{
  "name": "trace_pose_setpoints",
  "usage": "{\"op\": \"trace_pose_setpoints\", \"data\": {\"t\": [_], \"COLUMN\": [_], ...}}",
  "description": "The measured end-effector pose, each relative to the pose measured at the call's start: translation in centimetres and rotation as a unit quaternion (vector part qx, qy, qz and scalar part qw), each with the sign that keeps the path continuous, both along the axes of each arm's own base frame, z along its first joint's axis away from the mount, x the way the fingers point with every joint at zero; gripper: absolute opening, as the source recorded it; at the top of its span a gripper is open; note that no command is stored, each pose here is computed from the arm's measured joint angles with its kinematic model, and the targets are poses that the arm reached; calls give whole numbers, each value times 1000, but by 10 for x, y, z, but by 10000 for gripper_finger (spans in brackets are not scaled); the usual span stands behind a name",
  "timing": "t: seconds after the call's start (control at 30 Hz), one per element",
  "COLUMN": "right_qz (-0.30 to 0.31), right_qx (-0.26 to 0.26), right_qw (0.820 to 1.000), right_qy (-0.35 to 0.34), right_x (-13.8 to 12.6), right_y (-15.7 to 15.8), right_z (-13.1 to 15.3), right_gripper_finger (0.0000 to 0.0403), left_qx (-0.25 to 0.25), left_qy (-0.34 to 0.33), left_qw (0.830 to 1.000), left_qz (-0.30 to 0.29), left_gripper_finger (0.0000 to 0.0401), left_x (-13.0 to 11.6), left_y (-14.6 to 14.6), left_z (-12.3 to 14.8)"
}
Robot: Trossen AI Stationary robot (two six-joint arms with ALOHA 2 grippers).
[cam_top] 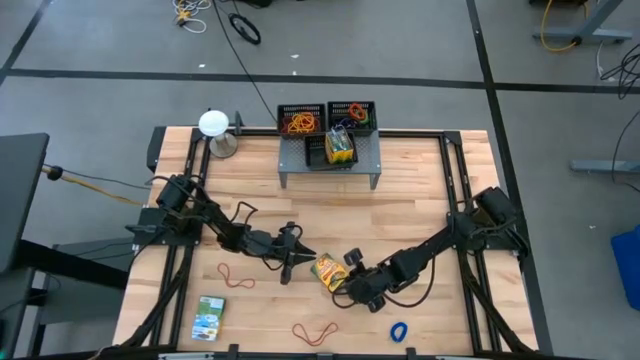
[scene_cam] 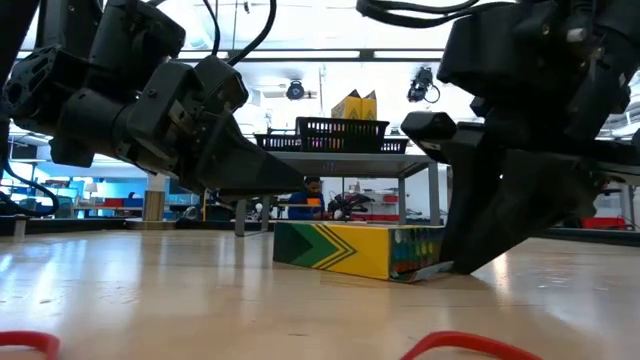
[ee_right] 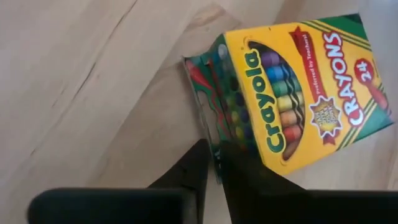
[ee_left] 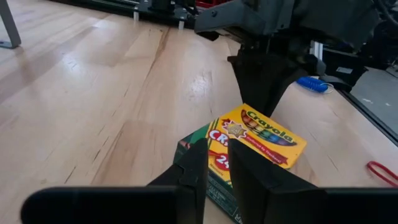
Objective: Pick & Place Office Desk Supplies
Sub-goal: Put the crayon box into the bottom black basket on the shelf
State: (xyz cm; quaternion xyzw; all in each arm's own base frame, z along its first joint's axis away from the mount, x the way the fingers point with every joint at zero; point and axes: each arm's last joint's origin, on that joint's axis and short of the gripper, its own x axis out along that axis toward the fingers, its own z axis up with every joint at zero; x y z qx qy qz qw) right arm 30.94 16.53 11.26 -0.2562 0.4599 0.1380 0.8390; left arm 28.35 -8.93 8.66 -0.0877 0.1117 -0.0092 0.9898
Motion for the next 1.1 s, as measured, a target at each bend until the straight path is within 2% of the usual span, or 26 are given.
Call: {"op": "trace_pose_setpoints", "data": {"t": [0.17, 0.4, 0.57, 0.77, 0.97, 1.1], "right_qz": [6, 1, -11, -46, -83, -84], "right_qx": [-28, -31, 3, 52, 73, 85], "right_qw": [1000, 999, 998, 996, 992, 991], "right_qy": [-13, -42, -56, -55, -54, -60], "right_x": [-4, -5, 3, 17, 23, 26], "right_y": [0, -6, -15, -30, -45, -50], "right_z": [9, 55, 83, 92, 92, 93], "right_gripper_finger": [8, 4, 3, 2, 1, 1], "left_qx": [-3, -2, 36, 80, 52, 56], "left_qy": [-1, -18, -14, 22, 30, 36], "left_qw": [1000, 999, 998, 996, 998, 995], "left_qz": [-10, -37, -49, -21, 32, 71], "left_gripper_finger": [71, 71, 85, 160, 268, 309], "left_x": [0, 0, -4, -16, -24, -18], "left_y": [-1, -2, -6, -20, -36, -41], "left_z": [1, 16, 30, 35, 30, 25]}}
